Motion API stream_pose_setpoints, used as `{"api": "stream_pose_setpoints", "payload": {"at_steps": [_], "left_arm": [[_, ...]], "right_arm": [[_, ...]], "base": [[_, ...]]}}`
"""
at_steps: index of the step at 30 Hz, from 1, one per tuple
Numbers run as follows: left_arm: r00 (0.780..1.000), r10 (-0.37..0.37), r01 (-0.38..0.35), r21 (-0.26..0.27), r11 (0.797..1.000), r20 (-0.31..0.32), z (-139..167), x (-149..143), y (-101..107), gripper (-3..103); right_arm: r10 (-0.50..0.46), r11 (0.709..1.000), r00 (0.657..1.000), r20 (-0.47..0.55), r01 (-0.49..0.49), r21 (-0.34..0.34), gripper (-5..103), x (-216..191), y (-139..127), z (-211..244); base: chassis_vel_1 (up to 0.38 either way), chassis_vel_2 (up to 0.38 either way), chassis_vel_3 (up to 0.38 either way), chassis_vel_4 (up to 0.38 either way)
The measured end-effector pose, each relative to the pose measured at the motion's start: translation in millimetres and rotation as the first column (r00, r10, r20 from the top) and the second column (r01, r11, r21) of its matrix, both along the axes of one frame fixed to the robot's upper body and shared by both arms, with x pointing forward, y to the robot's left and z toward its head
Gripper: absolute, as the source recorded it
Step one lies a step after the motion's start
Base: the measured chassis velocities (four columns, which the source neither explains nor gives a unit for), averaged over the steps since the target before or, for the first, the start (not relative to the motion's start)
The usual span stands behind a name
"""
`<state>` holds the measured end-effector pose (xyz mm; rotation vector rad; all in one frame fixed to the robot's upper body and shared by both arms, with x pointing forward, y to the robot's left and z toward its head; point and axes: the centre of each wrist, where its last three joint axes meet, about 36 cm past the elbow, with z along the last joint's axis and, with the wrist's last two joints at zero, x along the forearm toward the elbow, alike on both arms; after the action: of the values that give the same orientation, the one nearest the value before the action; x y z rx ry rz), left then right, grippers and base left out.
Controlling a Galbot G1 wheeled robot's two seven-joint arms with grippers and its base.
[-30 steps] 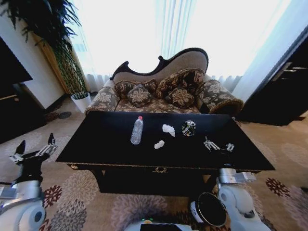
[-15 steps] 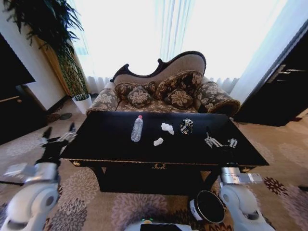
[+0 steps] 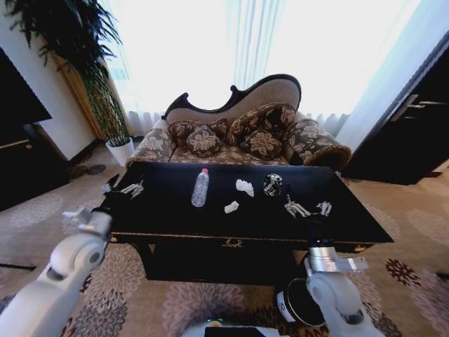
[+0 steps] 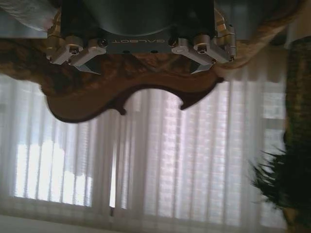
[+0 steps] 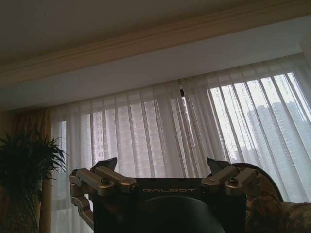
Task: Move to the front of the table and place the trash on the table into the trash bin.
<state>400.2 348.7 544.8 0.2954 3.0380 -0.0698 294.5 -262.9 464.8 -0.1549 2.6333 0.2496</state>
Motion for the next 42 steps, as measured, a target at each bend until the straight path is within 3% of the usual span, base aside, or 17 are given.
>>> {"api": "stream_pose_setpoints", "payload": {"at_steps": [3, 8, 11, 13, 18, 24, 34, 42], "left_arm": [[0.998, -0.061, 0.063, 0.052, 0.997, -0.029, 0, 15, -8, 100], [0.988, -0.149, 0.152, 0.069, 0.986, -0.047, -6, 31, -17, 100], [0.975, -0.215, 0.219, 0.072, 0.973, -0.057, -9, 43, -36, 100], [0.974, -0.215, 0.22, 0.072, 0.973, -0.064, -9, 44, -41, 100], [0.983, -0.154, 0.164, 0.101, 0.981, -0.105, -4, 44, -77, 100], [0.981, -0.16, 0.174, 0.129, 0.976, -0.114, -11, 48, -95, 100], [0.967, -0.23, 0.242, 0.105, 0.965, -0.113, -33, 64, -157, 100], [0.955, -0.27, 0.279, 0.067, 0.958, -0.122, -46, 41, -180, 100]], "right_arm": [[0.004, 1.0, 1.0, 0.004, -0.004, -0.006, 100, -3, 5, 1], [0.009, 1.0, 1.0, 0.001, -0.009, -0.016, 100, -3, 6, 0], [0.015, 1.0, 1.0, -0.008, -0.015, -0.024, 100, 0, 6, -5], [0.017, 0.999, 1.0, -0.008, -0.018, -0.026, 100, 1, 7, -6], [0.037, 0.998, 0.999, -0.009, -0.038, -0.042, 100, 3, 16, -7], [0.038, 0.998, 0.999, -0.016, -0.039, -0.047, 100, 6, 15, -11], [0.035, 0.997, 0.999, -0.024, -0.037, -0.066, 100, 7, 14, -18], [0.023, 0.997, 0.999, -0.024, -0.024, -0.072, 100, 7, 9, -19]], "base": [[0.0, 0.0, 0.0, 0.0], [0.0, 0.0, 0.0, 0.0], [0.0, 0.0, 0.0, 0.0], [0.0, 0.0, 0.0, 0.0], [0.0, 0.0, 0.0, 0.0], [0.0, 0.0, 0.0, 0.0], [0.0, 0.0, 0.0, 0.0], [0.0, 0.0, 0.0, 0.0]]}}
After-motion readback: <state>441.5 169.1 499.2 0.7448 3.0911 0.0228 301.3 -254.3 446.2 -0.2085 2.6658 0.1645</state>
